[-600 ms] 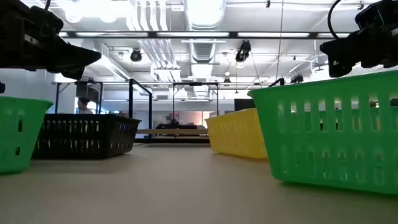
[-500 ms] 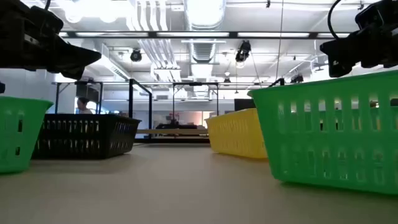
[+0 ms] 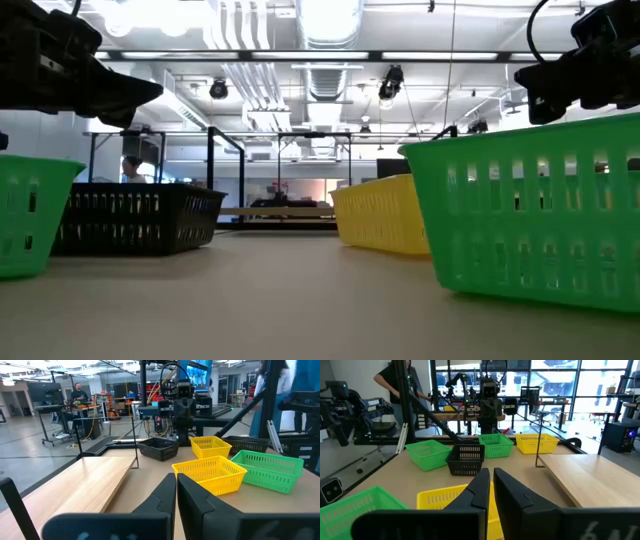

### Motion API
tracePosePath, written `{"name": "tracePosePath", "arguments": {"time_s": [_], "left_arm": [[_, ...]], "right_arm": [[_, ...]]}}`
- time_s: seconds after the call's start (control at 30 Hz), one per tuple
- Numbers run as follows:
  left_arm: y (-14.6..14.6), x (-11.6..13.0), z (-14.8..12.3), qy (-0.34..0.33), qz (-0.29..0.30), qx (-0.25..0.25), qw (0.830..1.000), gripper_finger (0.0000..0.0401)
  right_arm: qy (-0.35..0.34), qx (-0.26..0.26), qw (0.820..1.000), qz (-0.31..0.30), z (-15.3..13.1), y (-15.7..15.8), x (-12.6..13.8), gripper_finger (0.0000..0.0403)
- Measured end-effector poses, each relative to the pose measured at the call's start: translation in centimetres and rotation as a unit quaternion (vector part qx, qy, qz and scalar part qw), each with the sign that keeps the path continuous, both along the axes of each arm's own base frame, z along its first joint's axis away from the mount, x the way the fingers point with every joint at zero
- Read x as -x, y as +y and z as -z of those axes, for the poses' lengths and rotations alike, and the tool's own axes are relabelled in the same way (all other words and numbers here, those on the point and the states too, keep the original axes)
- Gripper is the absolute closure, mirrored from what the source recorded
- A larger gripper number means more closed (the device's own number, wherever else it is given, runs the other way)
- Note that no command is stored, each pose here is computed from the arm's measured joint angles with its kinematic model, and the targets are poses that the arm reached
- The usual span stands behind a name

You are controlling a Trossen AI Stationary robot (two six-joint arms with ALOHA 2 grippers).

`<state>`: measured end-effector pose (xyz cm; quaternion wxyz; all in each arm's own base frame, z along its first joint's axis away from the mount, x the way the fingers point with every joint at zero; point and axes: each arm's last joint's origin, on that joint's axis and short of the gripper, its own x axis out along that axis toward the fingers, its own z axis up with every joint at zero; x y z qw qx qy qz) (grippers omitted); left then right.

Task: Stack baskets on shelf by color

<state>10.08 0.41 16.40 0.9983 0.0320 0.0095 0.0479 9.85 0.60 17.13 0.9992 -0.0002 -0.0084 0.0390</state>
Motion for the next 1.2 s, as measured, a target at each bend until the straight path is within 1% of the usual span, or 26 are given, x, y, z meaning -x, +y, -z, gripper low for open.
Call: {"name": "tracePosePath", "arguments": {"time_s": [0.97,1.07,1.1,1.13,1.17,1.2], "left_arm": [[0.0,0.0,0.0,0.0,0.004,0.0,1.0,0.0401],[0.0,0.0,0.0,0.0,0.004,0.0,1.0,0.0401],[0.0,0.0,0.0,0.0,0.004,0.0,1.0,0.0401],[0.0,0.0,0.0,0.0,0.004,0.0,1.0,0.0401],[0.0,0.0,0.0,0.0,0.004,0.0,1.0,0.0401],[0.0,0.0,0.0,0.0,0.003,0.0,1.0,0.0401]], "right_arm": [[0.0,0.0,1.0,0.0,0.0,0.0,0.0,0.0385],[-0.01,0.009,1.0,0.004,-0.2,0.0,0.0,0.0385],[-0.017,0.001,1.0,0.004,-0.3,0.0,0.0,0.0385],[-0.03,-0.027,0.999,0.001,-0.6,0.0,0.0,0.0385],[-0.049,-0.071,0.996,-0.006,-1.1,0.0,0.1,0.0385],[-0.075,-0.13,0.989,-0.014,-1.7,0.0,0.2,0.0385]]}}
